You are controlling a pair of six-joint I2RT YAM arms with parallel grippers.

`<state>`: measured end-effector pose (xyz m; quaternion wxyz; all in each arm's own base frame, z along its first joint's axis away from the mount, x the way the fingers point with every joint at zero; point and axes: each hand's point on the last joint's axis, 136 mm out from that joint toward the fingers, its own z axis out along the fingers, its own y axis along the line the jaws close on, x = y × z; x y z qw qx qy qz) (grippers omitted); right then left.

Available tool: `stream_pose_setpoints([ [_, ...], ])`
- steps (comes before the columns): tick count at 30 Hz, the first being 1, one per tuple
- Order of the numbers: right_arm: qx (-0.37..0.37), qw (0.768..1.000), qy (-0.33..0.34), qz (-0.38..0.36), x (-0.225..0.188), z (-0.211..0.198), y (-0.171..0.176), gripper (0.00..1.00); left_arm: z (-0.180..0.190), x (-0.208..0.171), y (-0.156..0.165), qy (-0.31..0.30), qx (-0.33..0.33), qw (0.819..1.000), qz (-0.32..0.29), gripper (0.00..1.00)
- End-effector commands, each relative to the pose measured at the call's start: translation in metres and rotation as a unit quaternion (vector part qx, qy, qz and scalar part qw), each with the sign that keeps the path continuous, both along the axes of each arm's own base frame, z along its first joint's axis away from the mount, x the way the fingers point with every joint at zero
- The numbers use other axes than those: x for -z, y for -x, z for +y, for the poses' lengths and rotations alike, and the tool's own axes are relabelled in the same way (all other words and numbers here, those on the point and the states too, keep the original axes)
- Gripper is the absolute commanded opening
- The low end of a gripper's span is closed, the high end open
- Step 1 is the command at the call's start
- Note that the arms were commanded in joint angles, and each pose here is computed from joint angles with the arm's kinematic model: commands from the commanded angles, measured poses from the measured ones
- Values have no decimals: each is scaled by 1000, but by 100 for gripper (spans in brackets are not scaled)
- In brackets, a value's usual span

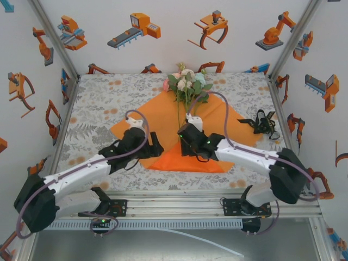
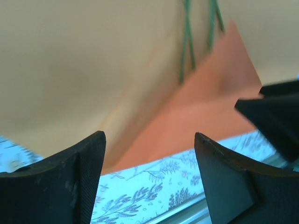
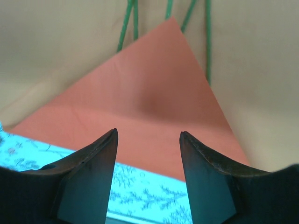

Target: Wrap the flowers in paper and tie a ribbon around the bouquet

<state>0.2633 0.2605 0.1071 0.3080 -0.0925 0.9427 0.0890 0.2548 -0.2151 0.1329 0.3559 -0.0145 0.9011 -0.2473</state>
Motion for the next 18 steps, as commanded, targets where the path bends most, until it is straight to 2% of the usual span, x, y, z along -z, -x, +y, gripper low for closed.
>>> stream_pose_setpoints([
  [1, -33, 998, 38, -28, 6, 16, -18, 53, 59, 23, -3, -25, -117, 989, 87, 72],
  [5, -36, 991, 115, -53, 16, 8, -37, 54, 116, 44, -19, -49, -205, 967, 141, 72],
  [11, -33, 987, 149, -42, 36, -3, -47, 54, 169, 59, -49, -102, -285, 945, 123, 74],
  [15, -35, 988, 147, -33, 49, -4, -46, 54, 176, 72, -67, -93, -301, 940, 127, 77],
  [18, -37, 988, 150, -25, 57, -6, -43, 54, 163, 88, -77, -66, -280, 947, 144, 72],
])
